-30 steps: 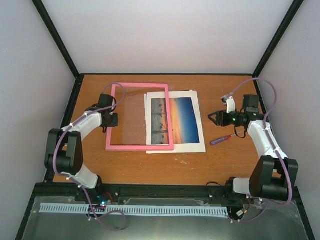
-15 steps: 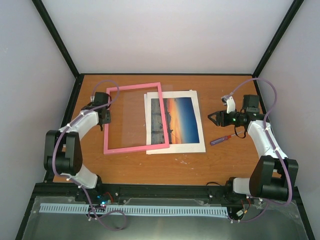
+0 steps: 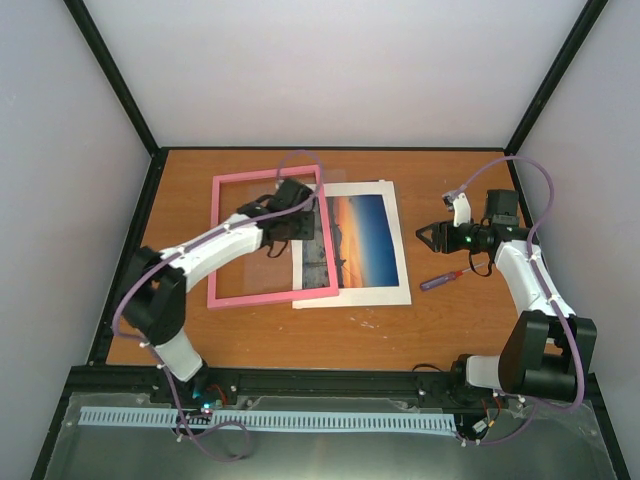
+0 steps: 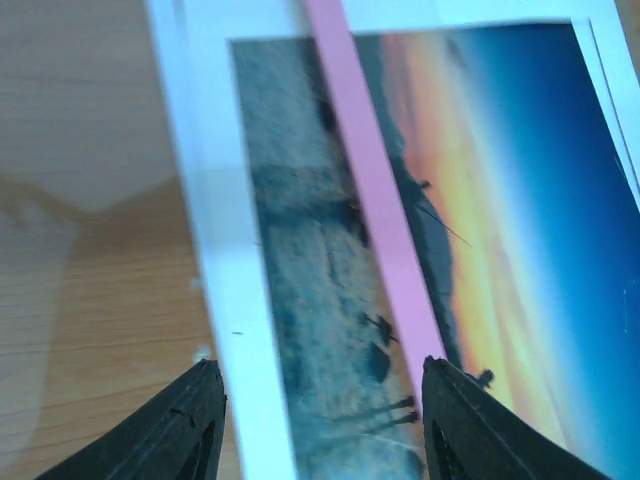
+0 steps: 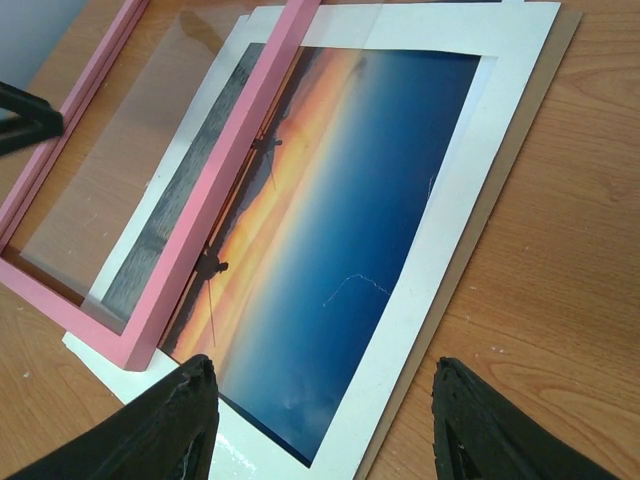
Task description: Take the photo out of the frame
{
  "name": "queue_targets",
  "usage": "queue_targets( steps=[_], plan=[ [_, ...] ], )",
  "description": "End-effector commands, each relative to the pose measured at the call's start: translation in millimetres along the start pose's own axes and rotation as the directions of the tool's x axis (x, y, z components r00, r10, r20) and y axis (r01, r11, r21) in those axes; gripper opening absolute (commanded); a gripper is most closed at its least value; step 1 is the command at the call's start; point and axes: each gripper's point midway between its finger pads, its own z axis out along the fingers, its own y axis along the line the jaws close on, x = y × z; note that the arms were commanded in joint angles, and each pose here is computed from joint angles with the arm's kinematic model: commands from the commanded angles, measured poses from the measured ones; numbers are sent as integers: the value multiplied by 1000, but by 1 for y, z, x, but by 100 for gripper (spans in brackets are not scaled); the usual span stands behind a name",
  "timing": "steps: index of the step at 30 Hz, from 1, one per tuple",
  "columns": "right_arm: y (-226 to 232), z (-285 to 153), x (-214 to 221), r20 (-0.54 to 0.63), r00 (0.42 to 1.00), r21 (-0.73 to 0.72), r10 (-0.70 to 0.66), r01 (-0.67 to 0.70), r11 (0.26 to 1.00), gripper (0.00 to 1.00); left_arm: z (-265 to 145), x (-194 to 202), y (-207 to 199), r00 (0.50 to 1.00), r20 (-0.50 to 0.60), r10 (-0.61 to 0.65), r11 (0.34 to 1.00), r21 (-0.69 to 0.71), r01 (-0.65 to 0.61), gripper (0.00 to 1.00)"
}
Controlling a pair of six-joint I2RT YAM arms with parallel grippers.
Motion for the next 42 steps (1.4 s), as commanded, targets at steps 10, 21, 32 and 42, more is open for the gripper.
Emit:
queue_targets(
  steps=[10,21,32,42],
  plan=[
    [-8,1,-4,2,1000,18,-10,10,1000,58,81,48,-71,983,-185,-1,997,71,14,50],
    [-9,3,-2,-7,1000,15,-6,6,1000,58,93,59,-86,977,-214,10,993,119,16,50],
    [-9,4,-2,-12,1000,12,-6,7,1000,58,104,75,-62,965,-262,21,999,-43,-33,23],
    [-7,4,-2,-13,1000,-1,-10,10,1000,58,70,82,10,970,-239,-48,992,-125,18,1]
  ],
)
